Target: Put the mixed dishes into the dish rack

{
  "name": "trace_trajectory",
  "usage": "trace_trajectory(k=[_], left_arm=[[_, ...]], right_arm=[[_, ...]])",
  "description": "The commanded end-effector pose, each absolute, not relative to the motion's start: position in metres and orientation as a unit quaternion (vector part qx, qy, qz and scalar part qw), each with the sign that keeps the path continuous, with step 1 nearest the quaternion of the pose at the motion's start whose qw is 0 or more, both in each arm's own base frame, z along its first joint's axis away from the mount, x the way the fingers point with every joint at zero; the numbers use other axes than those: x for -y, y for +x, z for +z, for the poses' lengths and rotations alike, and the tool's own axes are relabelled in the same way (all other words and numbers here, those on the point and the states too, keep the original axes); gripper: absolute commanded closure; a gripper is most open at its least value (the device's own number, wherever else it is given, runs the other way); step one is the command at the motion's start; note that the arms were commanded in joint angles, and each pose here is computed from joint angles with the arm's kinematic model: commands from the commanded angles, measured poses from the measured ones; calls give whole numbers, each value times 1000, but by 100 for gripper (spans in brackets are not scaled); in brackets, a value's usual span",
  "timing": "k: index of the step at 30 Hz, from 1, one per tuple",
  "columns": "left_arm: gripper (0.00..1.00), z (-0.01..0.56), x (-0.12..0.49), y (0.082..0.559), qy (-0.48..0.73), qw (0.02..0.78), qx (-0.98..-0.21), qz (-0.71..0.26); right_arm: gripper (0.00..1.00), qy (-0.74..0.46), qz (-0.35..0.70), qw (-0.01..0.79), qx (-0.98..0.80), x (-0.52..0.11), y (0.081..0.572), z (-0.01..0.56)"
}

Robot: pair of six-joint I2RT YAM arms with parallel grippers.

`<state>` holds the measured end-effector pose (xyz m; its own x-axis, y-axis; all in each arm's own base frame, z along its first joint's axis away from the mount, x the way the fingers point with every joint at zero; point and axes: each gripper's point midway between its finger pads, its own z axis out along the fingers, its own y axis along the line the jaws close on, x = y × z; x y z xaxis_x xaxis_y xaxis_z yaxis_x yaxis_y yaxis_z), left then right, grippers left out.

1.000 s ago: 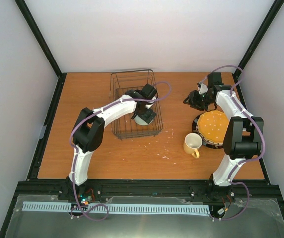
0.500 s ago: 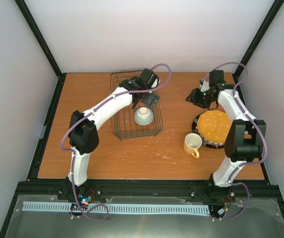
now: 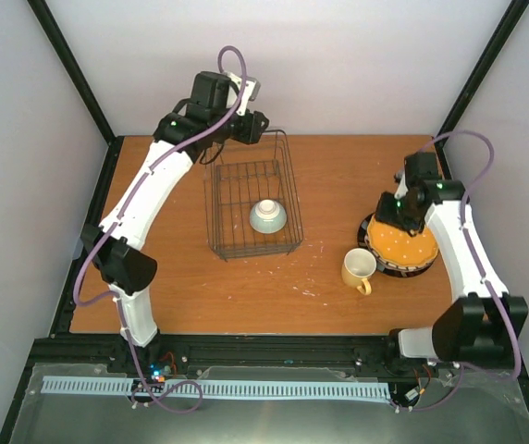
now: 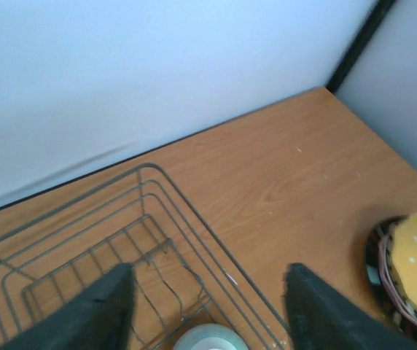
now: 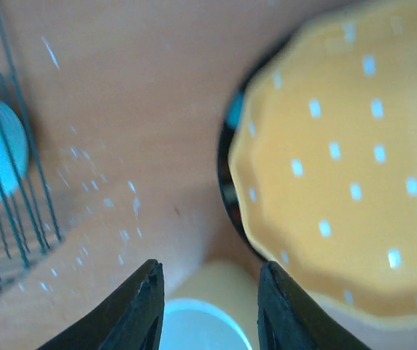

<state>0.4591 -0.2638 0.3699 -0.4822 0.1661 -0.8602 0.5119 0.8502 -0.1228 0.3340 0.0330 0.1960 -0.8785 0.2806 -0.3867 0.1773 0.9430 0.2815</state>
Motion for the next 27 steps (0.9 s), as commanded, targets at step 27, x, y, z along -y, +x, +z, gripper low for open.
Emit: trace_trajectory(k=[27], left_arm=[[50,344,269,411,223,428,-845,-231]], right_arm=[[62,32,-14,85,-996,-44,243,119]])
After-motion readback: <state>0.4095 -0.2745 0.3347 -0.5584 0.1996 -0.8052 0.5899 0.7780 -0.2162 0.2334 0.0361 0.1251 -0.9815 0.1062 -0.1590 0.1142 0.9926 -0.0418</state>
